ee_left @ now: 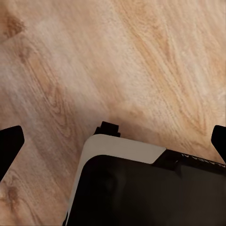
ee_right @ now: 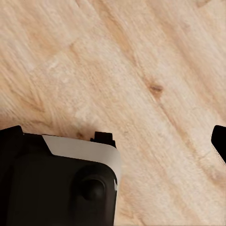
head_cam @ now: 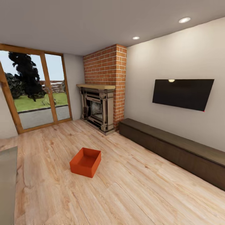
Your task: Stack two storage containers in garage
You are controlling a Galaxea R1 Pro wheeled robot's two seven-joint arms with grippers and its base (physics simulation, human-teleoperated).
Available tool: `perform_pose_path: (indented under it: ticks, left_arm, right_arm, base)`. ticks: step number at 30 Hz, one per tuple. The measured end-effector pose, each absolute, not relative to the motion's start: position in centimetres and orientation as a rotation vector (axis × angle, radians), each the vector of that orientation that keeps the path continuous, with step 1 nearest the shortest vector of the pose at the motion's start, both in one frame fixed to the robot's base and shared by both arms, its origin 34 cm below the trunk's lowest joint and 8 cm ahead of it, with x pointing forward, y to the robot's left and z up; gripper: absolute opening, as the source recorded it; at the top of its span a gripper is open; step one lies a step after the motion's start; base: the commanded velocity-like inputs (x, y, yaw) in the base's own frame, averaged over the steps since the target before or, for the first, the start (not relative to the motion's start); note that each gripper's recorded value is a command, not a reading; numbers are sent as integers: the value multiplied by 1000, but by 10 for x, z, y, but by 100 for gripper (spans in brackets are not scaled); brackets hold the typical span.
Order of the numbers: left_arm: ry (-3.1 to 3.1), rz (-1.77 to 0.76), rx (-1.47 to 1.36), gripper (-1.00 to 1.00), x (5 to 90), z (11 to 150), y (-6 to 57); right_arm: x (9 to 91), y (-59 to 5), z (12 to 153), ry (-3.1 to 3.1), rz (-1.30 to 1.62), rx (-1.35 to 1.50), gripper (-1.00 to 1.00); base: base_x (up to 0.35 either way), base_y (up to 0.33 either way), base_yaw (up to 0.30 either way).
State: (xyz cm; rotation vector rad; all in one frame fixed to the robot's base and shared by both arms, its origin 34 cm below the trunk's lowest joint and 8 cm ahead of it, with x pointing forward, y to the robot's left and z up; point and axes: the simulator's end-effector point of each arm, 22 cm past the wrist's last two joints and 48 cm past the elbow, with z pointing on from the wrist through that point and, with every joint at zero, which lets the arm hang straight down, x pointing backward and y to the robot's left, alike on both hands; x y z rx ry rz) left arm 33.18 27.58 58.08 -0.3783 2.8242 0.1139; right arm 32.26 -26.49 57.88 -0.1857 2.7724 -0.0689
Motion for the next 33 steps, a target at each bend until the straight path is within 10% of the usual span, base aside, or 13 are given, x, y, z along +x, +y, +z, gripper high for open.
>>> perform_pose_path:
  ticks: [33]
  left_arm:
    - [2824,121,-381,100,331,581,279]
  right_arm:
    - [322,-265,579,2775,-71,-187,100]
  base:
    - [295,0,113]
